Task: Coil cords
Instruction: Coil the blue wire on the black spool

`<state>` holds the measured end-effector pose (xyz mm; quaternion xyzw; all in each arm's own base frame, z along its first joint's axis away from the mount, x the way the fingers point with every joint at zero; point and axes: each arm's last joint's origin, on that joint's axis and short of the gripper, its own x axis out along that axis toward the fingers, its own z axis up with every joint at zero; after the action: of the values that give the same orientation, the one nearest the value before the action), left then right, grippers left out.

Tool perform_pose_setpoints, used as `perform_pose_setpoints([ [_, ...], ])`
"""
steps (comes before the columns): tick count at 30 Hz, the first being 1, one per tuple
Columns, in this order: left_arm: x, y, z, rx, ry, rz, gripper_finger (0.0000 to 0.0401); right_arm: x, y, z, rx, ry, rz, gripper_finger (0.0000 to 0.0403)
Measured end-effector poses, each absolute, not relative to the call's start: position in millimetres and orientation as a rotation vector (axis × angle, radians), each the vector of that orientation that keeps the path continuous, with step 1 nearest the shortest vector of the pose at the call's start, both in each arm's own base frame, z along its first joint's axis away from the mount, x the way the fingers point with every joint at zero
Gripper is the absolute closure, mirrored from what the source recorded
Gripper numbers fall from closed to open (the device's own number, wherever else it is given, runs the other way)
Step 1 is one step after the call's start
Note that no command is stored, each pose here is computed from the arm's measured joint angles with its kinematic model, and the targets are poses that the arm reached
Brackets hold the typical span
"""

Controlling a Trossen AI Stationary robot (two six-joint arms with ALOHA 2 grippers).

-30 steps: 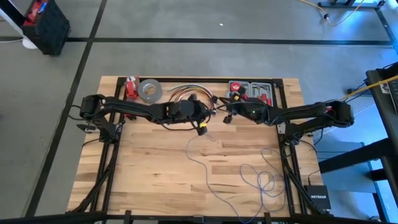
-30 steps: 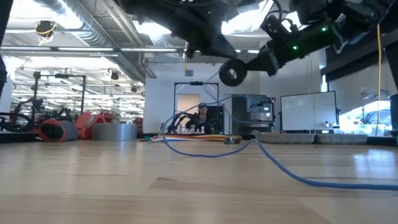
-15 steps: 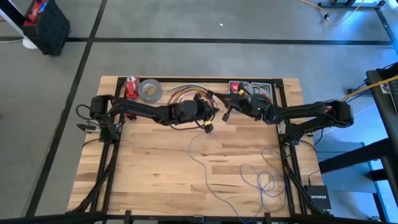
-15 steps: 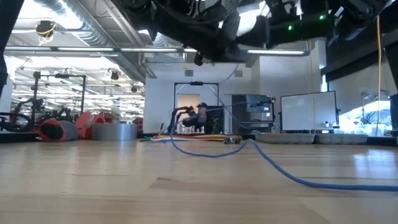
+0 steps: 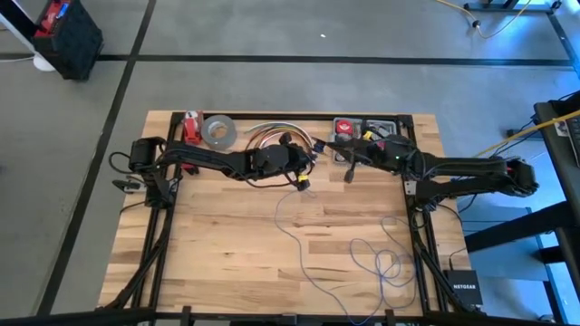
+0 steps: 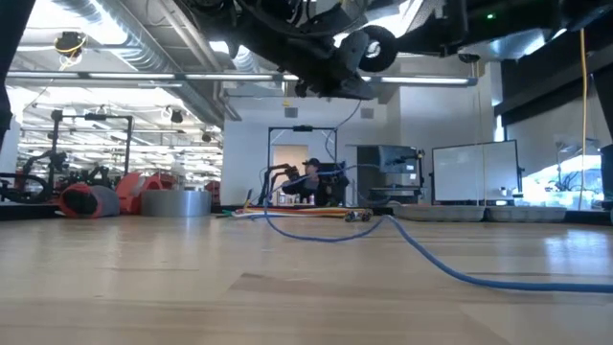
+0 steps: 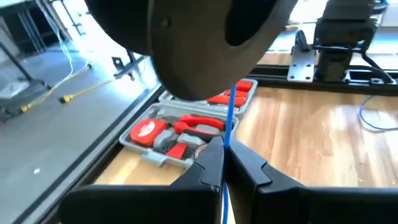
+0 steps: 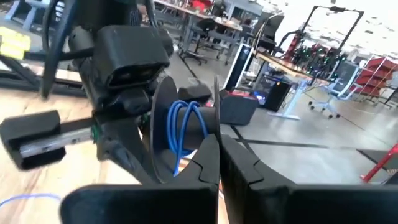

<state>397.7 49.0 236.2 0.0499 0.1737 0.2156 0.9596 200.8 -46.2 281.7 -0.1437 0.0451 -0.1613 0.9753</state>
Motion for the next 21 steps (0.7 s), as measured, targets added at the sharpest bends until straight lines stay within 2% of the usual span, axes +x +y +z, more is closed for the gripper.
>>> perform_pose_setpoints([
  [9,398.2,48.6,238.0,0.121,0.340,0.433,0.0398,176.1,-40.6,303.7,-0.293,-0.002,-0.324,0.0400],
  [13,394.6,47.5,219.0,0.141,0.463,0.439,0.0398,163.4,-38.3,332.9,-0.301,-0.165,-0.355,0.0400],
  [21,392.7,55.2,220.0,0.113,0.480,0.459,0.0398,150.5,-34.5,345.6,-0.303,-0.165,-0.320,0.0400],
])
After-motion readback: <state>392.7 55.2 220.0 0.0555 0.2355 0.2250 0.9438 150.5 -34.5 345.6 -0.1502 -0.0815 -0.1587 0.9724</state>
